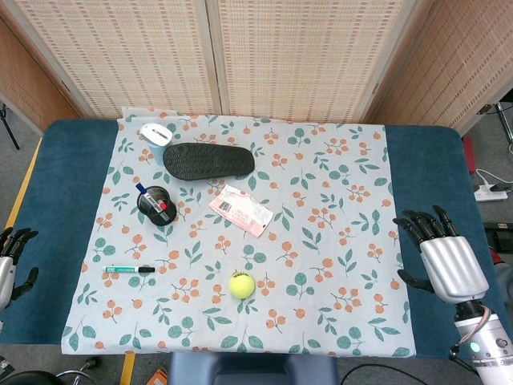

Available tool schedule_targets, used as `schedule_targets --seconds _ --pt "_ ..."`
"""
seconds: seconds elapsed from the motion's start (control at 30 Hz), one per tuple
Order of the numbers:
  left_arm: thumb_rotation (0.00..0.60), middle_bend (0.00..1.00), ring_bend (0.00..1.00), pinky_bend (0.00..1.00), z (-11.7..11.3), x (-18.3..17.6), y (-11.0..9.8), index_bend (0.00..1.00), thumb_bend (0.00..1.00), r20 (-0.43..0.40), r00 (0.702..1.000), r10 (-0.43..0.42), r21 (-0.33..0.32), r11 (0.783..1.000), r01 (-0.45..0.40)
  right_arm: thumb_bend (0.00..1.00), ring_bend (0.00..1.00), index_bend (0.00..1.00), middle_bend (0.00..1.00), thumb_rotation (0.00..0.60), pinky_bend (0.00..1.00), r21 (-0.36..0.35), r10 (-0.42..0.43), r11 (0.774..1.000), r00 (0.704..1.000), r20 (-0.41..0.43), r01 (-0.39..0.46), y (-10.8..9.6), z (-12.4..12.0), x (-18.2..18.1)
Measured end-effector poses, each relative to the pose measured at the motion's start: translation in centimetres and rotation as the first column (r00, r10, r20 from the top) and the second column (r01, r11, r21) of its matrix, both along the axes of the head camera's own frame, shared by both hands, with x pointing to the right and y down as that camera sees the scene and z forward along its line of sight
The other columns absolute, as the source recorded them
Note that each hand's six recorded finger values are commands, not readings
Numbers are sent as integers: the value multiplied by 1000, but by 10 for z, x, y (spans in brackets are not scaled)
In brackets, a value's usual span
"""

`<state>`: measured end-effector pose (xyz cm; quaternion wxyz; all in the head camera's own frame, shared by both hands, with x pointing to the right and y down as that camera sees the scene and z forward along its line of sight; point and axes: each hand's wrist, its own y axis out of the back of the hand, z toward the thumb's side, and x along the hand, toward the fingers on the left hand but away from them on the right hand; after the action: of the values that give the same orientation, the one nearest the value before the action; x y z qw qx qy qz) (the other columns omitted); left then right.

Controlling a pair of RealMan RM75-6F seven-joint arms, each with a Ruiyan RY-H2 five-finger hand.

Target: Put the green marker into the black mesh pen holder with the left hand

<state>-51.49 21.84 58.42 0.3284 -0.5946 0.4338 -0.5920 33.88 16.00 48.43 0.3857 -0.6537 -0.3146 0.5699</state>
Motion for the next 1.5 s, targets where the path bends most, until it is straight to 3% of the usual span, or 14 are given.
schedule_targets --seconds 0.33,0.67,0.97,1.5 --pt "600 133 34 142 16 84 -6 182 354 -110 991 77 -38 996 -82 98 130 193 128 600 0 -13 0 1000 1000 3 0 -1 4 1" --pt "600 186 35 142 60 160 2 217 354 -140 984 108 -127 984 -126 98 130 193 128 600 0 -14 -2 1000 1000 7 2 0 3 0" --pt "600 246 51 142 95 165 8 243 354 -93 992 81 -180 979 -97 98 130 193 128 600 0 -10 3 1000 1000 1 -3 -1 3 2" --pt "600 350 86 152 124 162 13 358 355 -23 997 68 -161 984 -71 98 130 193 128 600 0 -19 33 999 999 -33 -34 -6 11 11"
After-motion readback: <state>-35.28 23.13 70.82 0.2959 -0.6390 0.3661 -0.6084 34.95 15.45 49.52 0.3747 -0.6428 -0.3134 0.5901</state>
